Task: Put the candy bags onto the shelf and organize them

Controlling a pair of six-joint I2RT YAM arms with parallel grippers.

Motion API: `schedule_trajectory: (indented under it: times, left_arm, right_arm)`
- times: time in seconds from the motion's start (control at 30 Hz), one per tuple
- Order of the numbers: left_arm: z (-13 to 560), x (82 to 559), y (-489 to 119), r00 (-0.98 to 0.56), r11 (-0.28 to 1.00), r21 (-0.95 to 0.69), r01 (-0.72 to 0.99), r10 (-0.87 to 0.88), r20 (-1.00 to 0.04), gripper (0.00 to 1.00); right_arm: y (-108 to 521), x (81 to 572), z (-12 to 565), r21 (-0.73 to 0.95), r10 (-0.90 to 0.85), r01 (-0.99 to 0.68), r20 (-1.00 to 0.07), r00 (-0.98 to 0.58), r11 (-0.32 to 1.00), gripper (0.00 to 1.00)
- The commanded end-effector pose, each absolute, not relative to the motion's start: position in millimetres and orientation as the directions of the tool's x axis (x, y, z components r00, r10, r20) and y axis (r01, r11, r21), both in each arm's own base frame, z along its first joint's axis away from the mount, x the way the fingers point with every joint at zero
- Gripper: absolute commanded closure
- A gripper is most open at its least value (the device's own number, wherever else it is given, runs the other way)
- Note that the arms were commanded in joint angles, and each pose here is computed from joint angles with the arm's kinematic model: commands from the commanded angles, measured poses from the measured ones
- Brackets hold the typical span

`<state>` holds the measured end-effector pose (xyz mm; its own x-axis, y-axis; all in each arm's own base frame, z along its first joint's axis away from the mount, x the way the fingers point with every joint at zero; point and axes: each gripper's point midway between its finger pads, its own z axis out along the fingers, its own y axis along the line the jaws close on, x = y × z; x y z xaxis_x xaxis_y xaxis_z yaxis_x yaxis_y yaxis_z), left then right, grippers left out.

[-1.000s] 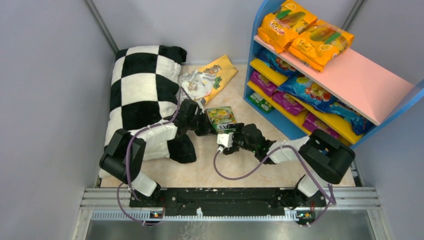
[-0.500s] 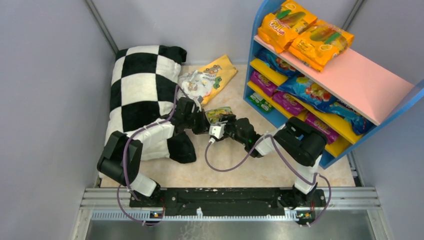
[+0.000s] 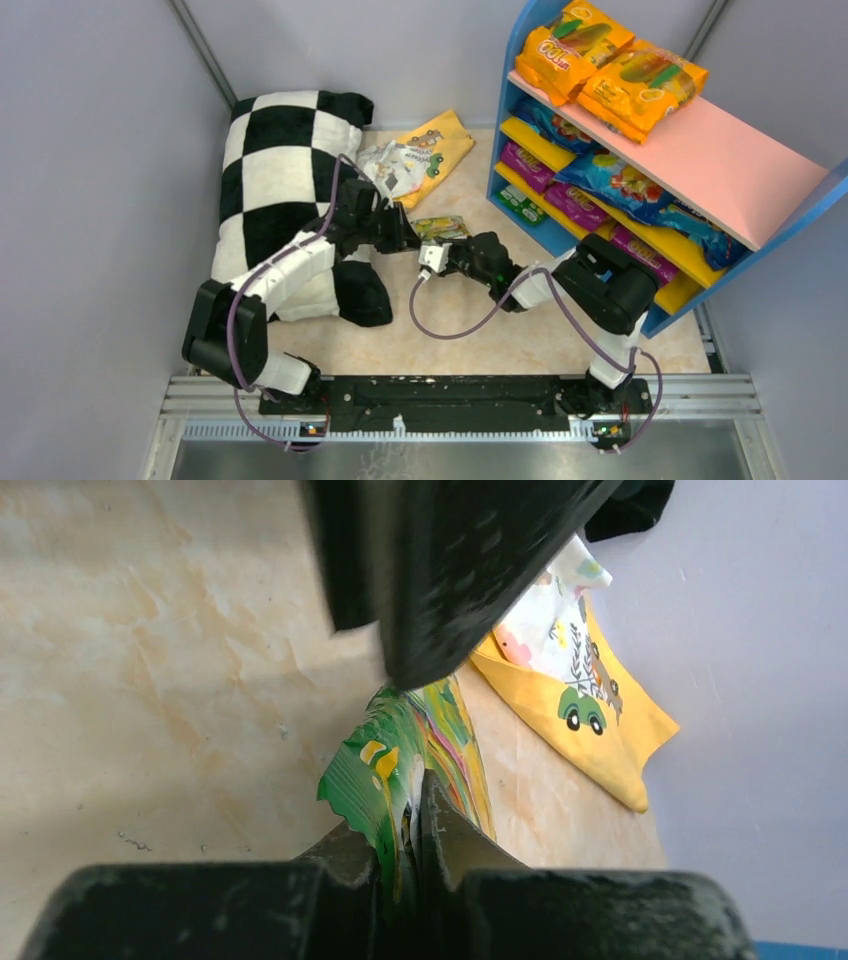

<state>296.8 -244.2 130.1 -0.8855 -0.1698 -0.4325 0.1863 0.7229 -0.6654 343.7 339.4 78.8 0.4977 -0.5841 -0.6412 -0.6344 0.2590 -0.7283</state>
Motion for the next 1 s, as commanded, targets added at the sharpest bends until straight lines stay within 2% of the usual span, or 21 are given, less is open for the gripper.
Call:
schedule_trajectory:
  times: [0.0,0.13,0.27,0.37,0.5,0.63,0.77,0.97]
  left_arm:
    - [190.6,312.9,-229.7,-0.787,0.751,-0.601,0.274,-0.184,-0.589,0.62]
    - [228.8,325.6,-212.2,-0.689,0.799,-0.531,0.283,-0.217,-0.692,0.43]
    - [279.4,336.7,-202.8,-0.572,0.809,-0.503,0.304,-0.266,-0.776,0.34]
    - [318.7,342.9,-206.6,-0.506,0.785,-0.513,0.348,-0.303,-0.807,0.29]
    - [368.9,352.1,-215.8,-0.424,0.743,-0.518,0.423,-0.343,-0.838,0.23]
    - [389.4,363.6,-216.2,-0.362,0.759,-0.467,0.453,-0.322,-0.875,0.19]
    - [372.6,377.5,-199.5,-0.305,0.836,-0.385,0.392,-0.277,-0.911,0.17]
    - [329.8,381.5,-193.6,-0.352,0.869,-0.345,0.356,-0.217,-0.910,0.16]
  right_arm:
    - [337.6,341.4,119.1,-0.682,-0.507,-0.636,-0.716,0.480,0.361,1.00]
    - [322.4,341.0,130.5,-0.598,-0.495,-0.647,-0.788,0.367,0.472,1.00]
    - [297.1,340.9,147.9,-0.456,-0.473,-0.633,-0.867,0.157,0.626,1.00]
    - [272.9,336.9,156.5,-0.371,-0.469,-0.590,-0.883,-0.015,0.717,1.00]
    - [235.5,312.4,163.0,-0.356,-0.509,-0.566,-0.850,-0.134,0.744,1.00]
    - [188.2,294.3,176.7,-0.409,-0.560,-0.483,-0.798,-0.221,0.774,1.00]
    - [144.3,284.4,187.4,-0.503,-0.614,-0.379,-0.738,-0.278,0.776,1.00]
    - [104.9,288.1,188.7,-0.682,-0.727,-0.265,-0.587,-0.358,0.681,1.00]
